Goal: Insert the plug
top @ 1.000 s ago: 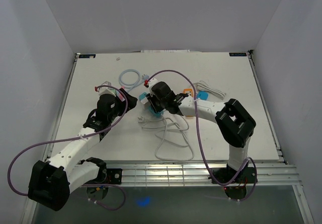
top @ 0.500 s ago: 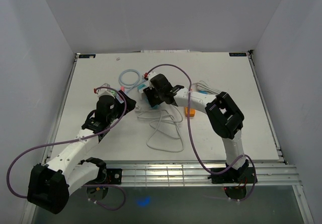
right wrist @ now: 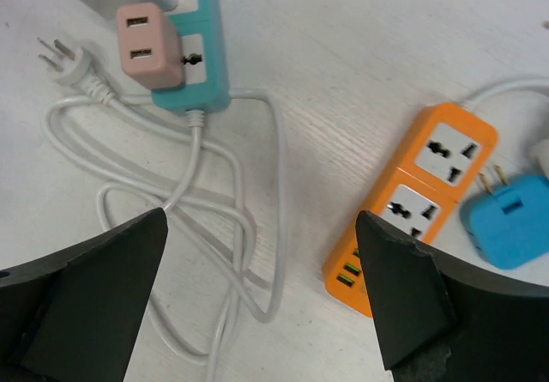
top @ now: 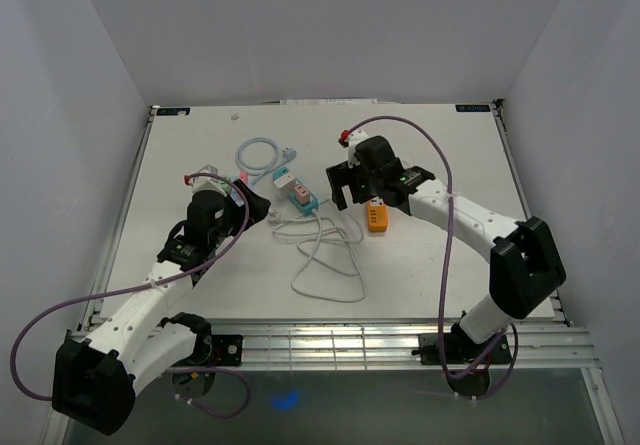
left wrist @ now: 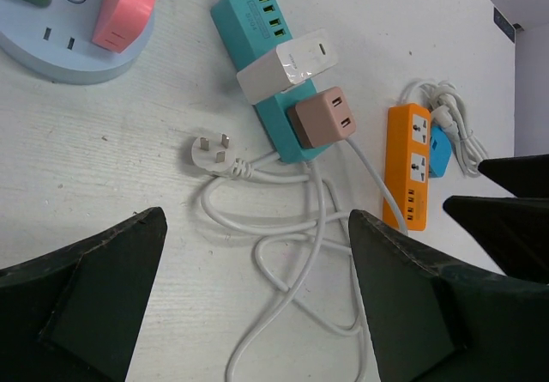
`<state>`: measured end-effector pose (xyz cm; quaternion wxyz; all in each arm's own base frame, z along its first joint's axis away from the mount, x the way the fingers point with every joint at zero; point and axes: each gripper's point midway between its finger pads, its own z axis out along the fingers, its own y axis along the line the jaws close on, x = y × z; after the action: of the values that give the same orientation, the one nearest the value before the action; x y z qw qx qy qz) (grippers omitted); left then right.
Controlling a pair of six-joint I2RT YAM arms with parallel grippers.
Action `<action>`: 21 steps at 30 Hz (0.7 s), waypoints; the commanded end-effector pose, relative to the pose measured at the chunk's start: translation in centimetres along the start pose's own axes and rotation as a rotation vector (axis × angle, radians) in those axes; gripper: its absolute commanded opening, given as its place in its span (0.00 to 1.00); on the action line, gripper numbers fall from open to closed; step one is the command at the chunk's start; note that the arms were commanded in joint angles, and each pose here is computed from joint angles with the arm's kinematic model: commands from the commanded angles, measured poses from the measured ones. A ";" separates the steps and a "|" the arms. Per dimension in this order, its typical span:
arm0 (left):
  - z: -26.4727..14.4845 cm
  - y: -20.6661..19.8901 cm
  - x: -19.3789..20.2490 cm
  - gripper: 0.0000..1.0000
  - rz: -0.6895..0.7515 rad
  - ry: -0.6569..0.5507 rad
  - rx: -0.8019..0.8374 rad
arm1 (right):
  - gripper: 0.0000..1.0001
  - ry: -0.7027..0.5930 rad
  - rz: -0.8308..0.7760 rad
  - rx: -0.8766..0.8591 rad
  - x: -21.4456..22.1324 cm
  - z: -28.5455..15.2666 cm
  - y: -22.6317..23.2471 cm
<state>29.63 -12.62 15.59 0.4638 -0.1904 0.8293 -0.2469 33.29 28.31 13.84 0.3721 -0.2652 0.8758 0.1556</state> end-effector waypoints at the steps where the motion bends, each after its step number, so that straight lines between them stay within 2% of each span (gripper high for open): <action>1: -1.1 -1.8 -1.9 0.98 0.014 -0.037 0.055 | 0.96 0.006 0.078 0.070 1.0 -1.3 -2.9; 6: -1.3 -2.7 -2.0 0.98 0.025 -0.035 0.100 | 0.99 0.045 0.196 0.228 3.2 -1.8 -8.3; 7: -1.4 -3.1 -2.0 0.98 0.032 -0.030 0.122 | 0.90 0.048 0.213 0.248 3.4 -1.8 -8.9; 11: -1.3 -4.5 -2.0 0.98 0.061 -0.001 0.175 | 0.89 0.059 0.272 0.315 4.0 -1.9 -11.5; 21: -0.9 -6.9 -2.3 0.98 0.067 0.039 0.251 | 0.90 0.154 0.309 0.331 5.5 2.1 -12.5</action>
<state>30.29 -16.05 19.42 0.4622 -0.1154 0.8203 -0.3165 37.43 16.58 7.19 0.3097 -0.0860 0.9461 0.0400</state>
